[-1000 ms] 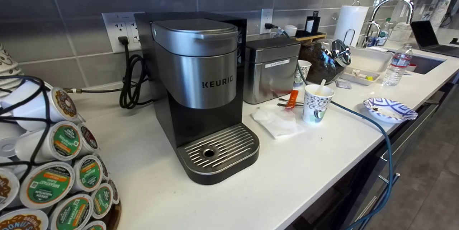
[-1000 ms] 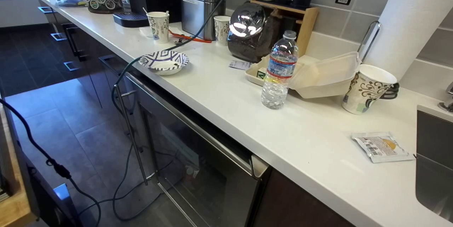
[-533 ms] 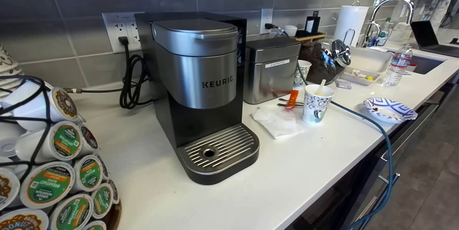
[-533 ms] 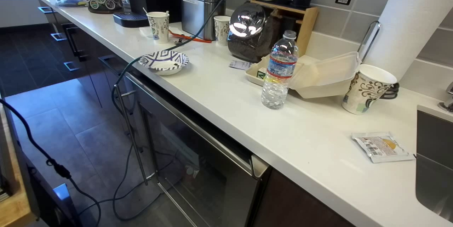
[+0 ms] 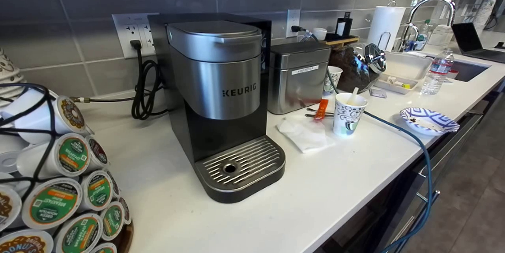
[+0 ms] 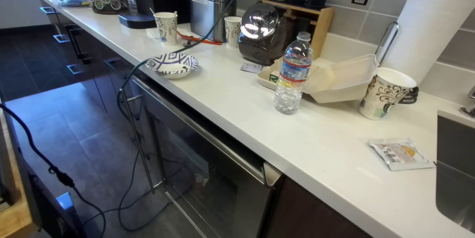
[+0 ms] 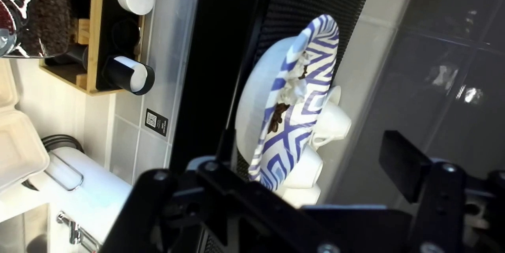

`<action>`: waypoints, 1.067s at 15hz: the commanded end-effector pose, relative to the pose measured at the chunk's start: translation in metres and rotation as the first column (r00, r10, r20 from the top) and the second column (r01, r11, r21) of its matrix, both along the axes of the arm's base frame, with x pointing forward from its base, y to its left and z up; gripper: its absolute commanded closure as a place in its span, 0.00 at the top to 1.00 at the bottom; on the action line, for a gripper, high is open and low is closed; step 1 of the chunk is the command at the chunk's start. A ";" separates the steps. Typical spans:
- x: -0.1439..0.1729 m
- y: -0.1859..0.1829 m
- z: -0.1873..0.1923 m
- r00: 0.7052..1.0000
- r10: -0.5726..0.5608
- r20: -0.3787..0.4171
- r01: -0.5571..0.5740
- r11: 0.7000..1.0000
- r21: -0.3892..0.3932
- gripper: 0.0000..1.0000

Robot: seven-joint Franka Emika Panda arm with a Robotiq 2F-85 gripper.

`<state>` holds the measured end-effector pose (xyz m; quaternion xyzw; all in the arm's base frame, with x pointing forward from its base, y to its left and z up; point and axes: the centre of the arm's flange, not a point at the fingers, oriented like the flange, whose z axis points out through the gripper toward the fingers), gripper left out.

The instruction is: Remove the plate from the top cabinet

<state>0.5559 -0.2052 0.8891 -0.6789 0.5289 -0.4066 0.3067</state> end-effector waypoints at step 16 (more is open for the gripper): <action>0.003 -0.009 -0.013 0.999 -0.046 -0.028 0.045 0.998 -0.045 0.00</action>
